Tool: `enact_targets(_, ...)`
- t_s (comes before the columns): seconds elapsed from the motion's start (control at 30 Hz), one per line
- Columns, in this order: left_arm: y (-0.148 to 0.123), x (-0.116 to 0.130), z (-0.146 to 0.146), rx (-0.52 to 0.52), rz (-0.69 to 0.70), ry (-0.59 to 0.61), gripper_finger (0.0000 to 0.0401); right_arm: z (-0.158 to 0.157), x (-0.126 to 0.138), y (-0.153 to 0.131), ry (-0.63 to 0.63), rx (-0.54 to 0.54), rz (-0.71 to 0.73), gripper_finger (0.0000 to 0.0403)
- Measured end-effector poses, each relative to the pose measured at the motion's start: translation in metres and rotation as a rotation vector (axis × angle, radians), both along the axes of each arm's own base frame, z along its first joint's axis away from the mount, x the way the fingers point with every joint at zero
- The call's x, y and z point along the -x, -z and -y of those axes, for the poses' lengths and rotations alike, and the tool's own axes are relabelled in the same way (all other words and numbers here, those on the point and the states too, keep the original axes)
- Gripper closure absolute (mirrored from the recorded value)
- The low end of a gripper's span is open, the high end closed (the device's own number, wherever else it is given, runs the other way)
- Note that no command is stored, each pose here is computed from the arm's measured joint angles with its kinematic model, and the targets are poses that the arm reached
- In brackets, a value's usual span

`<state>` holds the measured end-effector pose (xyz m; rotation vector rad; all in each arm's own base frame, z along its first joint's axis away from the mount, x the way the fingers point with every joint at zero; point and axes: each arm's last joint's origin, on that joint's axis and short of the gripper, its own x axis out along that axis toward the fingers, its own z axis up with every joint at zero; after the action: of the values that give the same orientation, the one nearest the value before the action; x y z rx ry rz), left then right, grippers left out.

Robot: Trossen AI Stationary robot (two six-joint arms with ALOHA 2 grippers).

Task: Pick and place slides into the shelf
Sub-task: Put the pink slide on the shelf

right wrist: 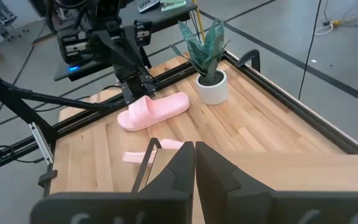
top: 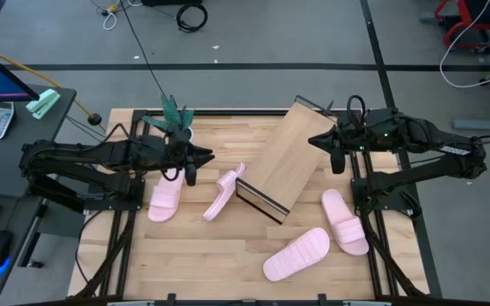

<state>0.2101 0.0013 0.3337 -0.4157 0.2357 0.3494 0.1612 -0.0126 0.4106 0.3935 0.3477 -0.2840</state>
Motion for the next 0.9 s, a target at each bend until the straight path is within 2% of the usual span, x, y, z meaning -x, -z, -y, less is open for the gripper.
enact_targets(0.2,0.015,0.006,0.000,0.047,-0.153,-0.009,0.0254,0.002,-0.006,0.003,0.040,-0.069,-0.004,0.0382)
enact_targets(0.4,0.020,0.009,0.000,0.026,-0.222,-0.004,0.0217,0.002,-0.006,0.005,0.024,-0.102,-0.019,0.0382)
enact_targets(0.63,0.020,0.009,0.000,-0.028,-0.241,0.050,0.0199,-0.001,0.007,0.024,0.035,-0.223,-0.239,0.0370)
enact_targets(0.83,0.020,0.009,0.001,-0.024,-0.242,0.068,0.0207,-0.004,0.019,0.036,0.029,-0.327,-0.408,0.0319)
enact_targets(0.9,0.020,0.009,0.001,-0.024,-0.242,0.068,0.0210,-0.004,0.021,0.038,0.031,-0.332,-0.435,0.0303)
